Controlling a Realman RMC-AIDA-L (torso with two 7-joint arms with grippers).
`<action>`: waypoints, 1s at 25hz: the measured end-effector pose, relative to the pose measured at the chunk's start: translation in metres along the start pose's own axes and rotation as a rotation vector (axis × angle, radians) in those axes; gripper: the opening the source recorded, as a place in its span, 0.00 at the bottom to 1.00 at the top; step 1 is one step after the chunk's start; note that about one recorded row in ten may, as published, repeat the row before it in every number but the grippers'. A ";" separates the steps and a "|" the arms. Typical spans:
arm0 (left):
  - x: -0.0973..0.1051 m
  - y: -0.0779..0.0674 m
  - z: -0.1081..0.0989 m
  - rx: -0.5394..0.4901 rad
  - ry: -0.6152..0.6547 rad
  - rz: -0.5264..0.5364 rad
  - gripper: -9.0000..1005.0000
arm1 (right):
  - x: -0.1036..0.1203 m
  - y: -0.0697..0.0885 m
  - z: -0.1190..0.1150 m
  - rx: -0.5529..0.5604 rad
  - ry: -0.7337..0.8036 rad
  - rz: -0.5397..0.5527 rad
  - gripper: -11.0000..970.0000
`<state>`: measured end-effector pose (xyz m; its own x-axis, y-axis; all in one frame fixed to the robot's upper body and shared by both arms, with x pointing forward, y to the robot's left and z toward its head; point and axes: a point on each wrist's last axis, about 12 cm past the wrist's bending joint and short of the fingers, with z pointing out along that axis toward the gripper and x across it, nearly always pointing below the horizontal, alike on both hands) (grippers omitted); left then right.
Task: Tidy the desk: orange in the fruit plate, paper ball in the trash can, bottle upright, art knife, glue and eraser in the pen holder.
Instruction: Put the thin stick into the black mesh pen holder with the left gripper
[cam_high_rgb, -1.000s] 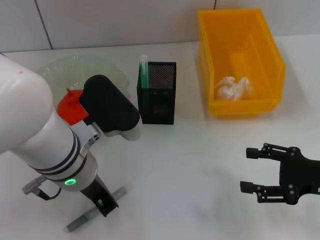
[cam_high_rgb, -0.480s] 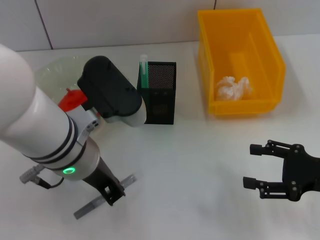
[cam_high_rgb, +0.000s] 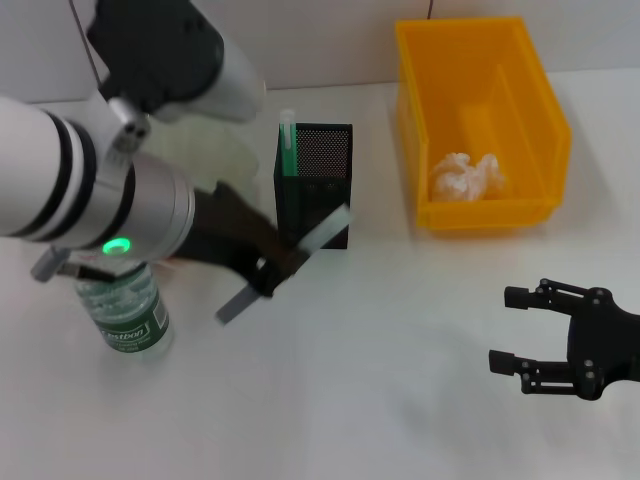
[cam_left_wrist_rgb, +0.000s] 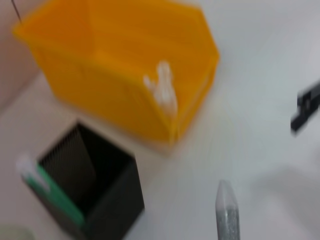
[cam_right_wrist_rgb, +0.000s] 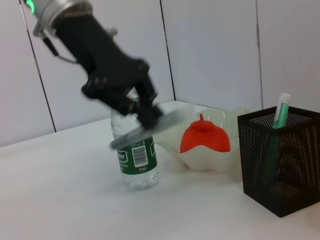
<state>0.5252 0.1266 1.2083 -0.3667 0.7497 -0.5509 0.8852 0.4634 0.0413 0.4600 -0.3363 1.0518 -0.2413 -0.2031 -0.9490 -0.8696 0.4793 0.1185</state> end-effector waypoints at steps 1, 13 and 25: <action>0.000 0.000 0.000 0.000 0.000 0.000 0.13 | 0.000 0.000 0.000 0.000 0.000 0.001 0.87; -0.025 0.018 -0.006 -0.085 -0.401 0.070 0.12 | 0.001 0.002 0.001 0.000 -0.004 0.006 0.87; -0.025 0.032 0.031 -0.093 -0.623 0.029 0.12 | 0.002 0.002 0.001 0.000 -0.004 0.008 0.87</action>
<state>0.5719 0.1078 1.1972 -0.0824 0.3596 -0.9295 0.8534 0.5071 0.1205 0.4579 -0.3345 1.0500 -0.2469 -0.1962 -0.9490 -0.8677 0.4807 0.1264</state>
